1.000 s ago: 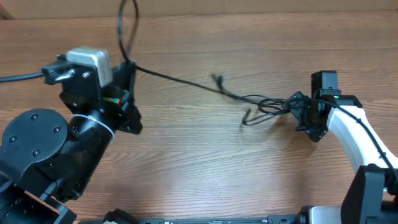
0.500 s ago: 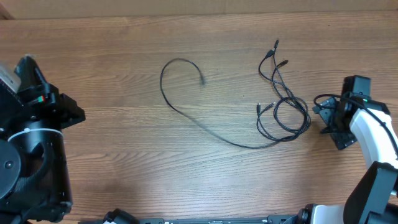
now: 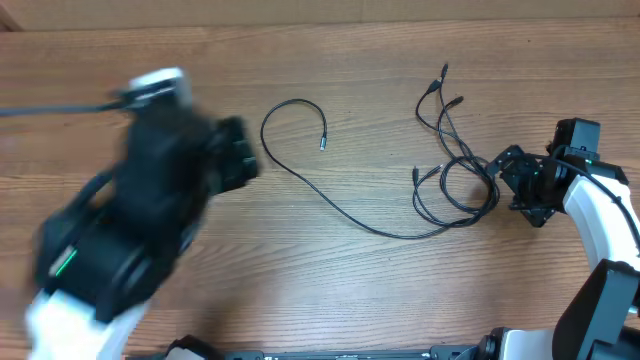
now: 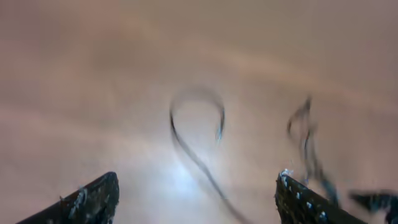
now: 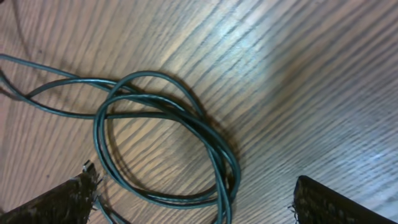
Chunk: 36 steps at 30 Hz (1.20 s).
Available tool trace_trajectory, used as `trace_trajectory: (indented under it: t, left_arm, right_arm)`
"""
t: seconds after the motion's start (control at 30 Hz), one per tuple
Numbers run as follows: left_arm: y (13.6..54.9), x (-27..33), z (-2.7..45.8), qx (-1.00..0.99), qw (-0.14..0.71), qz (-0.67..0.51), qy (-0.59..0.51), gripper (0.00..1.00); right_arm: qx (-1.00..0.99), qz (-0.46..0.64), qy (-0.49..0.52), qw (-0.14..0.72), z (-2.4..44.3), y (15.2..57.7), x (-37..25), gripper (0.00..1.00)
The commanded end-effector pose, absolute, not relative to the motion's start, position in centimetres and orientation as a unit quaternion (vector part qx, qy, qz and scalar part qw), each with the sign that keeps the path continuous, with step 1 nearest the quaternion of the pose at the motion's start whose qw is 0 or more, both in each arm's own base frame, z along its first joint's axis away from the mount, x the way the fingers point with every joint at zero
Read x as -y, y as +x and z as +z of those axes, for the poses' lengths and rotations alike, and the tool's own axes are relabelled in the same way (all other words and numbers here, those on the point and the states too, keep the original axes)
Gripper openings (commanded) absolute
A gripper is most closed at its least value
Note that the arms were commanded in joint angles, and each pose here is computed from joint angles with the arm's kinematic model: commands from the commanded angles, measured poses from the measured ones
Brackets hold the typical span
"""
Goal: Untangle cables
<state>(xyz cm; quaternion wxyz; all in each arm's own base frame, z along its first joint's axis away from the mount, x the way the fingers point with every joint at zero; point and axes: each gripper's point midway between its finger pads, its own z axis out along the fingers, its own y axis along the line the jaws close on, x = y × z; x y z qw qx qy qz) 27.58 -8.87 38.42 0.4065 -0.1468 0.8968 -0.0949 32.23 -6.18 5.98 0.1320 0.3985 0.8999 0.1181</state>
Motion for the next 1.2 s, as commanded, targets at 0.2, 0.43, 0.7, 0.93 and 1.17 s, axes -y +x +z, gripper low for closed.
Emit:
trace_trajectory:
  t: [0.2,0.43,0.7,0.93,1.17]
  left_arm:
    - [29.7,20.7,24.7,-0.955,0.106,-0.160,-0.225,0.81]
    - [29.4,29.8,20.1,-0.953,0.029,-0.205,-0.222,0.74]
    - [27.7,38.0,12.7,-0.901,-0.119,-0.211,-0.360,0.69]
    - [26.7,42.1,6.7,-0.881,-0.175,-0.197,-0.393,0.53]
    - [24.2,43.8,3.2,-0.864,-0.212,-0.161,-0.428,0.60]
  right_arm:
    - [-0.906,0.114,0.388,0.129,5.8,32.0,6.1,1.00]
    - [-0.899,0.096,0.414,0.108,5.4,30.4,7.6,1.00]
    - [-0.880,0.094,0.455,0.099,5.3,29.4,9.3,1.00]
    - [-0.880,0.094,0.455,0.099,5.3,29.4,9.3,1.00]
    - [-0.880,0.100,0.454,0.097,5.3,29.4,9.1,1.00]
